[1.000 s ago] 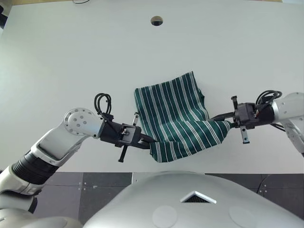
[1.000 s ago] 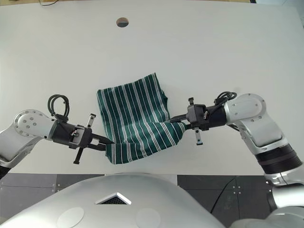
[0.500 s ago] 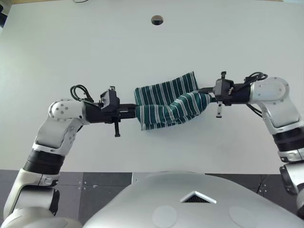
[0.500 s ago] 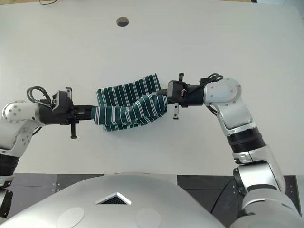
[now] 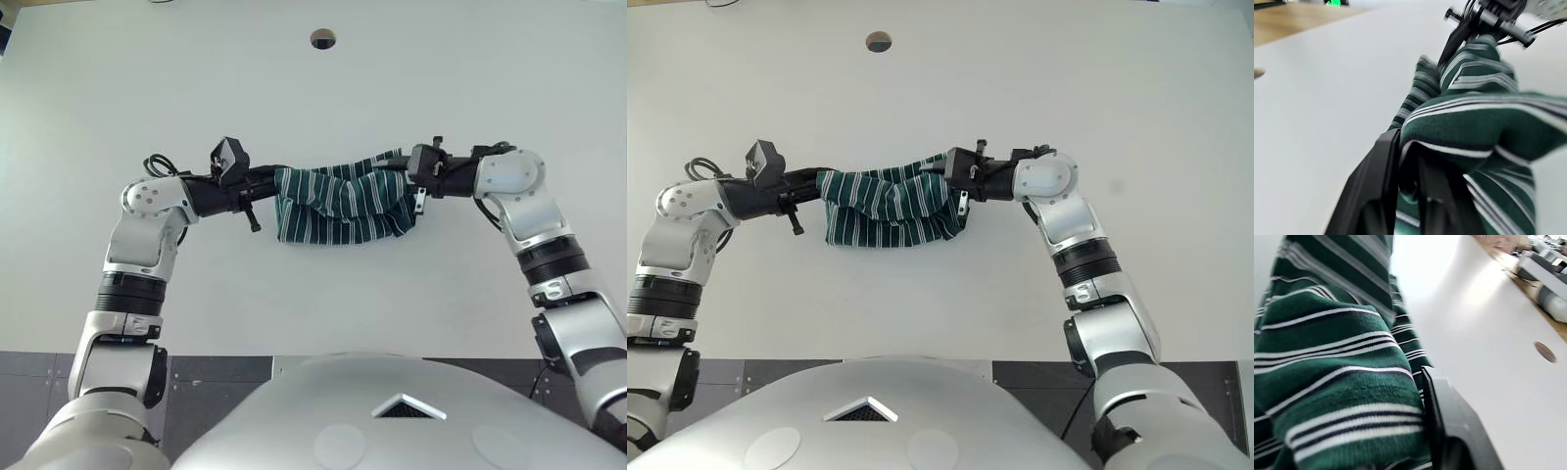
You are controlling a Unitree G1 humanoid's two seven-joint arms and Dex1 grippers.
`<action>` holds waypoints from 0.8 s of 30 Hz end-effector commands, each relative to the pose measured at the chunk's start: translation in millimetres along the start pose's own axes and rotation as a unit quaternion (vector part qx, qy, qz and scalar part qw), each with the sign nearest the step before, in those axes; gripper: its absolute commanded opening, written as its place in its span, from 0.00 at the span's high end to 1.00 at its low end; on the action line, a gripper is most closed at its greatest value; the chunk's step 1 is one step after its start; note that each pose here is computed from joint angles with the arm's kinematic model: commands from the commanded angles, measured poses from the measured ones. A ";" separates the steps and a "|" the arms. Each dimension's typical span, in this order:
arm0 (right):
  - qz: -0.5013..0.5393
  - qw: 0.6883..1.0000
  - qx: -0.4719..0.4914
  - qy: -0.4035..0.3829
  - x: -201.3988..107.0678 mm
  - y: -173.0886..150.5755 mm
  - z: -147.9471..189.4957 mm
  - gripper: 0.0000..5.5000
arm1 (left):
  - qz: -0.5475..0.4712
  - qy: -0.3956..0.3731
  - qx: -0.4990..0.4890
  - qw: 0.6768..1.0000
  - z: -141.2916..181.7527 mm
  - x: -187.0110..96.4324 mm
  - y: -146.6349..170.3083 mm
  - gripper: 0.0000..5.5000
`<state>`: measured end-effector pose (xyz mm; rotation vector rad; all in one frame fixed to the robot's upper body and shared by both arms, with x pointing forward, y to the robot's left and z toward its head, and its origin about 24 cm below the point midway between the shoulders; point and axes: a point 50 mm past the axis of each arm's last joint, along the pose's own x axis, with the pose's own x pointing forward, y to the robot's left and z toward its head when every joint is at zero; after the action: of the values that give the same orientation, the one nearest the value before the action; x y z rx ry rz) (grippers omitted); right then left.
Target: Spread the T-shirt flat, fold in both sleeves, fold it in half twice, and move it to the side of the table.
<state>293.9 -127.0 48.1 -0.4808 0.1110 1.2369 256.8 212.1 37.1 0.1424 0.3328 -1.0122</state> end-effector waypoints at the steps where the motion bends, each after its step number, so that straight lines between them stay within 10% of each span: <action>1: -0.073 0.994 0.078 -0.031 -0.7 -26.6 7.3 0.66 | 0.093 0.011 -0.015 0.995 2.6 -5.0 28.7 0.77; 11: -0.136 0.969 0.204 0.017 20.5 -38.0 -6.2 0.65 | 0.188 0.033 -0.162 0.968 -4.3 -6.4 56.6 0.71; 18: -0.140 0.949 -0.170 -0.226 18.1 -10.2 83.0 0.65 | 0.279 -0.053 -0.170 0.944 10.6 -17.1 79.5 0.71; 24: -0.013 0.955 -0.235 -0.180 29.4 28.7 60.5 0.65 | 0.186 -0.104 -0.117 0.970 22.9 -8.2 55.6 0.71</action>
<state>267.9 -68.9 101.1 -0.5664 -0.5958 1.2505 310.0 248.2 61.8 -0.1179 0.2246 -0.5578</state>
